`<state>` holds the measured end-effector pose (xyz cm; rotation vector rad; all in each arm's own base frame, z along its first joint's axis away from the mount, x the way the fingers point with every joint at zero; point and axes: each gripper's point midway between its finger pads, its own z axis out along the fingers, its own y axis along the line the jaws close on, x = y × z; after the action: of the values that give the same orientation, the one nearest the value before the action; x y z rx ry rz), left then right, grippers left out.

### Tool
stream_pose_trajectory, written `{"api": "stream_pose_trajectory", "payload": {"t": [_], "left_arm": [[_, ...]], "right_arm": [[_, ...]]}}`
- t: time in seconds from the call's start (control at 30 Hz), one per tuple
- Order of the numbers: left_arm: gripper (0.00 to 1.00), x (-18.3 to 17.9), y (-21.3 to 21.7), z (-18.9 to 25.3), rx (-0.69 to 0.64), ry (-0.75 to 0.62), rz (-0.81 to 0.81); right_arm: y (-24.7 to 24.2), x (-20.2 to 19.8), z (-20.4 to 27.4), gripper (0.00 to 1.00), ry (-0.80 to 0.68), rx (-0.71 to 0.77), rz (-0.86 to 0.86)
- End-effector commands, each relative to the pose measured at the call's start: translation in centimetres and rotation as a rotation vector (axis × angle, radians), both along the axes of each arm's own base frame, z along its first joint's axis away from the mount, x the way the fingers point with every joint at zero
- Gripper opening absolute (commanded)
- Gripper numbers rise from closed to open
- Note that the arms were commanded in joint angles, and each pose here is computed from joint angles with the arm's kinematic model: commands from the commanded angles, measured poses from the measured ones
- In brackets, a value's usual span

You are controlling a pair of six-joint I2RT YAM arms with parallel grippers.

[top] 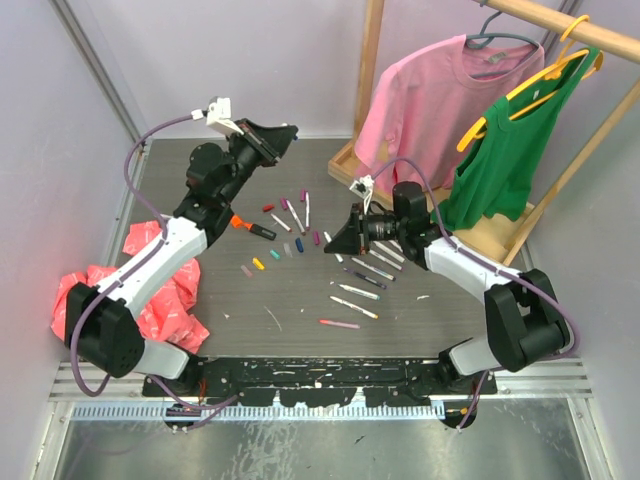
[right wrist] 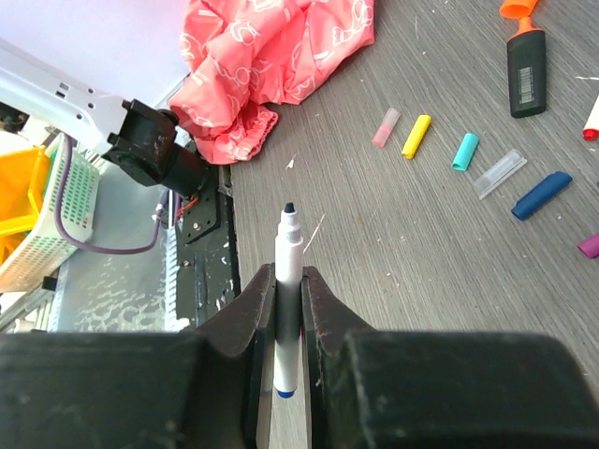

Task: Open the pen caps
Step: Place the pen cap at the center of the board.

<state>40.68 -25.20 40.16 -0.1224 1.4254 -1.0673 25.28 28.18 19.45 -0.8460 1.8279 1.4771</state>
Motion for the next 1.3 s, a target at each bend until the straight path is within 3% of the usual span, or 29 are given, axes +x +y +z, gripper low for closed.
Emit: {"api": "stream_pose_trajectory", "payload": {"t": [0.0, 0.27, 0.47, 0.8, 1.27], "left_arm": [[0.0, 0.5, 1.2, 1.1, -0.007, -0.038, 0.048], [0.0, 4.5, -2.0, -13.0, 0.159, 0.407, -0.093], [0.0, 7.1, -3.0, -22.8, 0.346, 0.72, -0.029], [0.0, 10.0, -5.0, -29.4, 0.55, 0.902, 0.022], [0.06, 12.7, -5.8, -33.8, 0.618, 0.95, 0.057]], "right_arm": [[-0.2, 0.7, 0.7, 0.01, -0.085, -0.023, -0.018], [-2.6, 4.0, 0.6, 0.01, -0.217, -0.138, -0.183], [-3.8, 4.9, 1.1, 0.01, -0.243, -0.148, -0.241], [-4.0, 5.3, 0.8, 0.02, -0.23, -0.152, -0.249], [-4.1, 5.6, 0.5, 0.02, -0.214, -0.155, -0.25]]}}
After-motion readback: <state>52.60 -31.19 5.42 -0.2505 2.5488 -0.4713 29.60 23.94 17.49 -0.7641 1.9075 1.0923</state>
